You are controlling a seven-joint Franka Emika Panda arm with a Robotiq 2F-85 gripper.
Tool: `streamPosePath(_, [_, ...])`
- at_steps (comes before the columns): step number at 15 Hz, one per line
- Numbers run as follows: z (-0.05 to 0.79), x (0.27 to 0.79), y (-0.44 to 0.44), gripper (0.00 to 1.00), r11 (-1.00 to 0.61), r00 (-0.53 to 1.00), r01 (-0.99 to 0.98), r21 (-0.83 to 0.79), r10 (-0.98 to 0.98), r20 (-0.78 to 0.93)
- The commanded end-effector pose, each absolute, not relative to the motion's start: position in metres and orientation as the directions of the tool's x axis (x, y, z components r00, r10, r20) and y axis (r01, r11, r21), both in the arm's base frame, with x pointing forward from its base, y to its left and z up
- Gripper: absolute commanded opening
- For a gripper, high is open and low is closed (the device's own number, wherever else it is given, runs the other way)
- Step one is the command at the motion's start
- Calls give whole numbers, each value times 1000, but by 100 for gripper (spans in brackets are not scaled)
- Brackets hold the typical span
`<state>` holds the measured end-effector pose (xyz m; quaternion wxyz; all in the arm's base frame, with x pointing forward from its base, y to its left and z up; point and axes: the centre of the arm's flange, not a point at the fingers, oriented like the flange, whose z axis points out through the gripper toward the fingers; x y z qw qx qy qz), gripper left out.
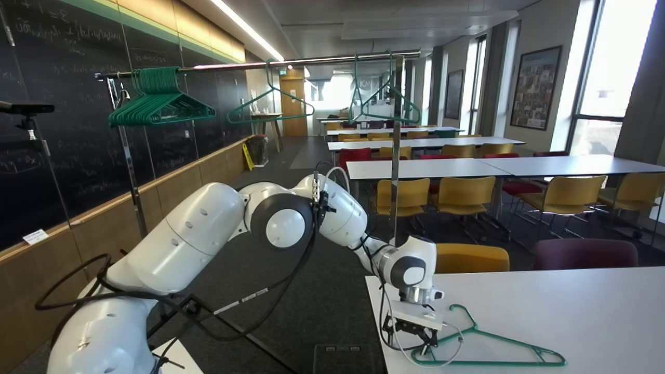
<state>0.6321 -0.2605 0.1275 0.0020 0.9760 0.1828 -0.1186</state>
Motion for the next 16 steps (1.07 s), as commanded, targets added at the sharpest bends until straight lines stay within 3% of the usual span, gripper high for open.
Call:
streamPosePath(1, [137,641,-226,100,-911,881,412,-34,407,-241])
streamPosePath(16, [151,672,-105,100,-800,775,599,-15,585,-240])
